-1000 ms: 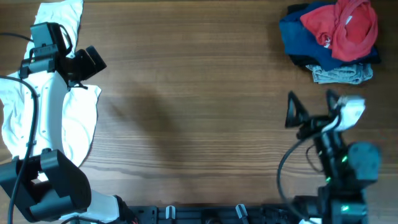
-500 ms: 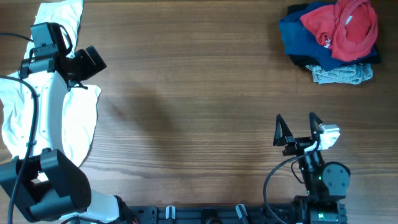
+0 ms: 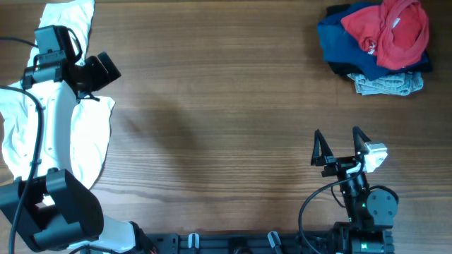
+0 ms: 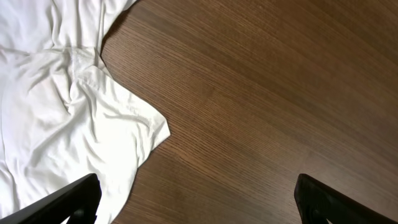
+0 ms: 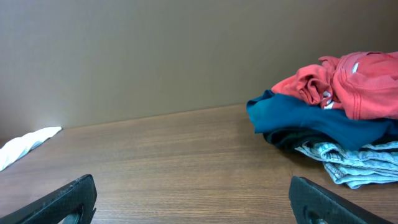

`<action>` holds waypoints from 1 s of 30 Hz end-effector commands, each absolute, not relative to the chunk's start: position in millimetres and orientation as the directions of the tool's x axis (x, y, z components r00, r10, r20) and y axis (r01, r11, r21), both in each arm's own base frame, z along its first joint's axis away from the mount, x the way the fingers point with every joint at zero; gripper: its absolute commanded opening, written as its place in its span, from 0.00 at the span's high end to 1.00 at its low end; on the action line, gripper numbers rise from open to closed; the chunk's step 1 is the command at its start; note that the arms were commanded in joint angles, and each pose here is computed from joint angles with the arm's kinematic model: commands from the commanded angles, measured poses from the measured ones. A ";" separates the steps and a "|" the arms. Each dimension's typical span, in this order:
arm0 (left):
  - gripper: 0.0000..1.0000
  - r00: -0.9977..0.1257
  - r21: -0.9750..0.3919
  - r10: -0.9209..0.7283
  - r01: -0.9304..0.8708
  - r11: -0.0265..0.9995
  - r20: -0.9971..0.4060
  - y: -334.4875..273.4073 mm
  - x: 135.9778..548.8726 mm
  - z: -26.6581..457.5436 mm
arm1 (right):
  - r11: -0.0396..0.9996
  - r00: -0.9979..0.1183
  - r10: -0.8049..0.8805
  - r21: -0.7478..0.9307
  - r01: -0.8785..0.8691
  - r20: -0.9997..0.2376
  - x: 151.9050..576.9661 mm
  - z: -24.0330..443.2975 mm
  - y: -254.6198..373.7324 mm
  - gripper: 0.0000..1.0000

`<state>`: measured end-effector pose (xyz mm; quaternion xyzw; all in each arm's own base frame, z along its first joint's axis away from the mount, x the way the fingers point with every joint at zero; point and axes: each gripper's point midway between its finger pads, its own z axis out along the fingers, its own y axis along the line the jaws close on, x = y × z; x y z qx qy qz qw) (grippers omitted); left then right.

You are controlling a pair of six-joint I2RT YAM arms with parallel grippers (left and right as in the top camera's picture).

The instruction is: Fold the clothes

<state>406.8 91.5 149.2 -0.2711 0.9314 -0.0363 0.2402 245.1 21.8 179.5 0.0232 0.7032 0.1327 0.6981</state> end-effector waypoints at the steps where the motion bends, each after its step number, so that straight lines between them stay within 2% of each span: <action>1: 0.00 -0.732 -0.205 -0.524 -0.486 0.849 -0.435 92.2 409.1 152.3 | 0.964 -0.016 0.206 0.206 -0.167 -0.978 244.4 179.6 23.7 0.00; 14: 0.00 -0.730 -0.205 -0.523 -0.486 0.850 -0.439 92.3 408.9 154.0 | 0.964 -0.016 0.205 0.205 -0.167 -0.979 244.4 179.6 23.7 0.00; 19: 0.00 -0.682 -0.226 -0.512 -0.468 0.854 -0.522 92.5 405.7 191.1 | 0.964 -0.016 0.206 0.206 -0.167 -0.978 244.4 179.6 23.6 0.00; 24: 0.00 -0.520 -0.359 -0.456 -0.281 0.890 -0.722 67.6 418.5 273.7 | 0.964 -0.016 0.206 0.206 -0.167 -0.978 244.4 179.6 23.6 0.00; 30: 0.00 -0.296 -0.364 -0.385 -0.124 0.923 -0.874 39.8 384.2 331.7 | 0.964 -0.016 0.206 0.206 -0.167 -0.978 244.4 179.6 23.6 0.00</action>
